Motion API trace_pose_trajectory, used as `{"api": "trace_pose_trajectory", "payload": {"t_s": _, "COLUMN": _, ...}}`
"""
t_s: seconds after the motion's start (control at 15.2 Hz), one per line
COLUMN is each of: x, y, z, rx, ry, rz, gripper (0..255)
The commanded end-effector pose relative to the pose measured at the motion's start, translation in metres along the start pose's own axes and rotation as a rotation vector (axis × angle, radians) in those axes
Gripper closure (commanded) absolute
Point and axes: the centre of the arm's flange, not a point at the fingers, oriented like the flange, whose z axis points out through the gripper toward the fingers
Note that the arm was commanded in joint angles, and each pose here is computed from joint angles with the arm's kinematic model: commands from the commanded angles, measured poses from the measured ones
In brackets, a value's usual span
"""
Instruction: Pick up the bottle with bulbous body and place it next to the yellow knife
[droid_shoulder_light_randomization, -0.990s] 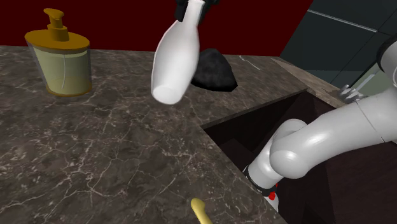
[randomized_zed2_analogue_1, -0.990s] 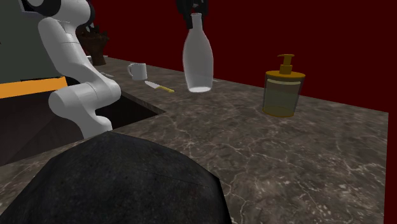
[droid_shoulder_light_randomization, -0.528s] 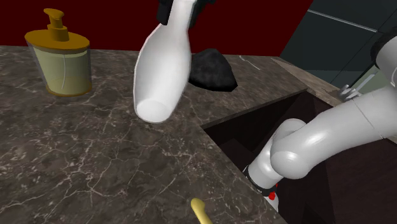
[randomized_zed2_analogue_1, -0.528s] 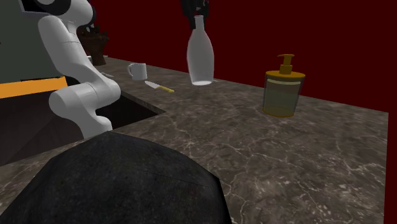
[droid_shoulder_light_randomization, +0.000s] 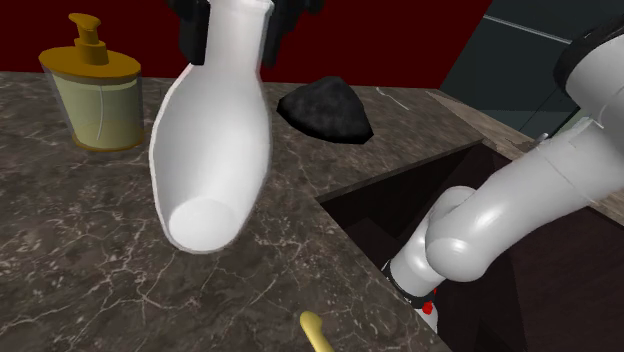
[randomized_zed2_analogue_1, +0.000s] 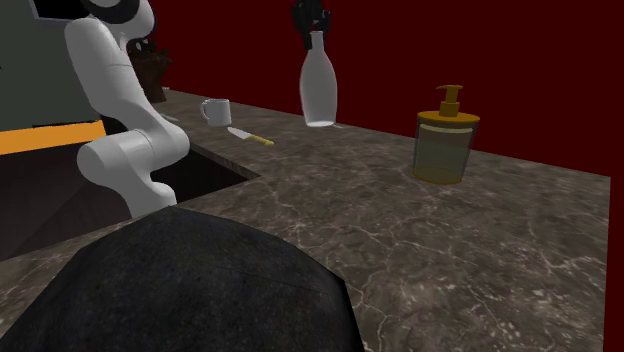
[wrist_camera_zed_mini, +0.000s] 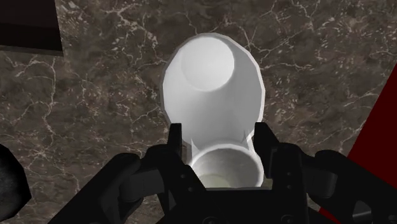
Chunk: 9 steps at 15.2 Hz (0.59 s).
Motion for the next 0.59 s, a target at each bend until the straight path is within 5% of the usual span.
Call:
{"api": "trace_pose_trajectory", "payload": {"t_s": 0.0, "x": -0.015, "y": -0.019, "z": -0.007, "rx": 0.001, "ry": 0.000, "rz": 0.002, "gripper": 255}}
{"api": "trace_pose_trajectory", "payload": {"t_s": 0.53, "x": -0.074, "y": -0.107, "z": -0.017, "rx": 0.001, "ry": 0.000, "rz": 0.002, "gripper": 255}}
